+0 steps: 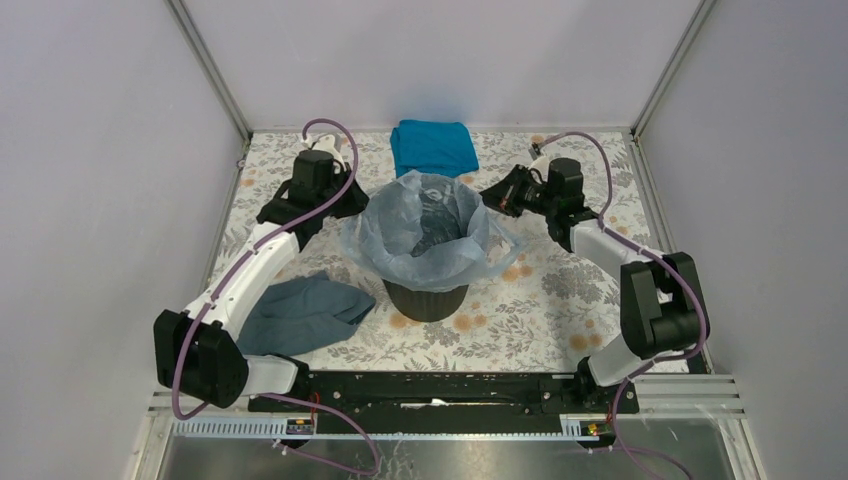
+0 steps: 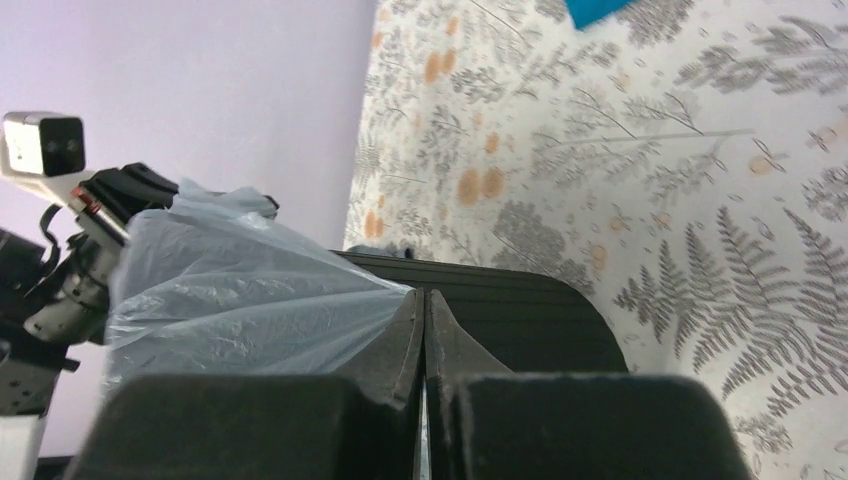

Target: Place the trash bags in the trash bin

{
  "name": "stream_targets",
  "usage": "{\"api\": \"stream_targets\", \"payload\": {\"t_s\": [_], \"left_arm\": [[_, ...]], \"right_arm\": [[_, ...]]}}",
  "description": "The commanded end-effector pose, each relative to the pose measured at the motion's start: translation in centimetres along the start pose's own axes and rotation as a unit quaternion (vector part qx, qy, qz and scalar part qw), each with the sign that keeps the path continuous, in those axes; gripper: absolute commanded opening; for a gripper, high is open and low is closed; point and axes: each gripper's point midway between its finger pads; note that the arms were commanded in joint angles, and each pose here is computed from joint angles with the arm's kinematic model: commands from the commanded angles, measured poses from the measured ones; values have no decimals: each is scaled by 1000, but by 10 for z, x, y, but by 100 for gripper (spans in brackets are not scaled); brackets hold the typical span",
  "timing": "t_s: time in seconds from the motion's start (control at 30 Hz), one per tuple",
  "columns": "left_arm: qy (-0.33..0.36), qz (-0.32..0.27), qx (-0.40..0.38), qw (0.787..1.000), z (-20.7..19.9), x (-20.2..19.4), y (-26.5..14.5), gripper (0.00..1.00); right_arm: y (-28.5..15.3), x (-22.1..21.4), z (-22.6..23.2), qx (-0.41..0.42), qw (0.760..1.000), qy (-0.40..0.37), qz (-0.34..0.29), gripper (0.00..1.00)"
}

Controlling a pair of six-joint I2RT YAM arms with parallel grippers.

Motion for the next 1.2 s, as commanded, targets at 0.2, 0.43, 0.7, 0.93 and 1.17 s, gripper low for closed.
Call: {"api": "stream_targets", "payload": {"t_s": [0.2, 0.43, 0.7, 0.93, 1.17], "left_arm": [[-8, 40, 29, 999, 31, -51, 7, 10], [-18, 52, 36, 998, 41, -74, -9, 10], [-5, 59, 4, 998, 31, -76, -12, 16], [-41, 58, -14, 997, 30, -90, -9, 27], [-25, 28, 1, 999, 30, -61, -37, 50]], "right_arm": [[-7, 3, 17, -43, 997, -63, -1, 0], [-15, -10, -23, -123, 986, -106, 30, 5], [-57, 4, -17, -220, 960, -166, 39, 56], [-101, -9, 2, -238, 956, -171, 31, 80], [-118, -62, -19, -217, 966, -125, 58, 84]]}}
Point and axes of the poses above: each gripper's point midway between its finger pads, its own y axis out along the fingers, its own z axis along the line the jaws close on, x = y × z, and after that the axes turned 1 degree about y, right-handed
